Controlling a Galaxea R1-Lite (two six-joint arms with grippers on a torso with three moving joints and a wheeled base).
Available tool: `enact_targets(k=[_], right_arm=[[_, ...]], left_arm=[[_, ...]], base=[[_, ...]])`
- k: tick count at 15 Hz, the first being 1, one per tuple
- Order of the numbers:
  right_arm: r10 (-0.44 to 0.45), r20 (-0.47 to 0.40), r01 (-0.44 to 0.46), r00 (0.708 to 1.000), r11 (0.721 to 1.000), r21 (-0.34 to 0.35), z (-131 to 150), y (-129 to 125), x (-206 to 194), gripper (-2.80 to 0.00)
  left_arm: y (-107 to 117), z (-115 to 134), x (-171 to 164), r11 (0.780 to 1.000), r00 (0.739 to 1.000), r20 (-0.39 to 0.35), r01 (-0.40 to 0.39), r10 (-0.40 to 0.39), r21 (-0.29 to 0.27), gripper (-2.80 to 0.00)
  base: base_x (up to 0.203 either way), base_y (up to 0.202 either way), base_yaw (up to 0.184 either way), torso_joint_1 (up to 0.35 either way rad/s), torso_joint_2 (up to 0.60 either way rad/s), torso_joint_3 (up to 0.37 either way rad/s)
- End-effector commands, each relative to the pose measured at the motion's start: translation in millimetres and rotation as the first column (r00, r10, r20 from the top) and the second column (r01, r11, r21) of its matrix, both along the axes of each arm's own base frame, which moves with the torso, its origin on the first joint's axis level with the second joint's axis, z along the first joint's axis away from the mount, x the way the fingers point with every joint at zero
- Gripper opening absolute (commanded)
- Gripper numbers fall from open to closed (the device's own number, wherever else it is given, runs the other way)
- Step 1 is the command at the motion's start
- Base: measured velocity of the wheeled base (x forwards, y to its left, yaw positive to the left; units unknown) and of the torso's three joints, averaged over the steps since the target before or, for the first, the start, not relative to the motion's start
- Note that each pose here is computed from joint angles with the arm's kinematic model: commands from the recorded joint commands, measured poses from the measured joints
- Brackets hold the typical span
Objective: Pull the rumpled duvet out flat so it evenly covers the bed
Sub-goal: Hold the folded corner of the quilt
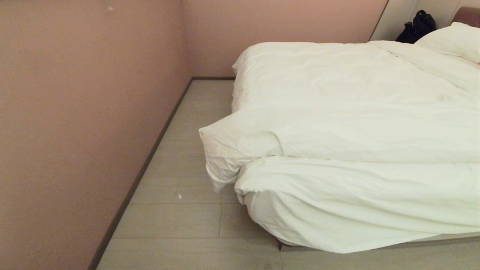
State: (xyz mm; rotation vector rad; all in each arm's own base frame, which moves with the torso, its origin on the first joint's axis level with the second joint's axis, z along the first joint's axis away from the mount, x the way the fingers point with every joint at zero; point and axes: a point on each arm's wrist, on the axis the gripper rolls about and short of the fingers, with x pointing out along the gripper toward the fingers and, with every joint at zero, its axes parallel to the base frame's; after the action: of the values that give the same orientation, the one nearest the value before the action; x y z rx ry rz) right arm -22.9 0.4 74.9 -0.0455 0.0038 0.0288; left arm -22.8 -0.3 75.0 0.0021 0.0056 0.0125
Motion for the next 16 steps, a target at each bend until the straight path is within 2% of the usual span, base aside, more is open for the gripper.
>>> enact_targets(k=[1,5,16], right_arm=[[0.001,-0.002,-0.001,1.000,1.000,0.000,0.0,0.0,0.1,-2.80],[0.001,-0.002,-0.001,1.000,1.000,-0.002,0.0,0.0,0.1,-2.80],[0.000,-0.002,0.000,1.000,1.000,0.001,0.0,0.0,0.1,-2.80]], left_arm=[[0.0,-0.2,0.0,1.000,1.000,-0.001,-0.001,0.001,-0.001,-2.80],[0.0,-0.2,0.0,1.000,1.000,-0.001,0.000,0.000,0.001,-2.80],[-0.1,-0.2,0.0,1.000,1.000,-0.001,0.002,-0.002,0.000,-2.80]], base=[[0.203,0.000,-0.001,-0.003,0.00,0.002],[0.175,0.000,0.002,0.003,0.00,0.002],[0.000,0.000,0.000,0.000,0.00,0.000]])
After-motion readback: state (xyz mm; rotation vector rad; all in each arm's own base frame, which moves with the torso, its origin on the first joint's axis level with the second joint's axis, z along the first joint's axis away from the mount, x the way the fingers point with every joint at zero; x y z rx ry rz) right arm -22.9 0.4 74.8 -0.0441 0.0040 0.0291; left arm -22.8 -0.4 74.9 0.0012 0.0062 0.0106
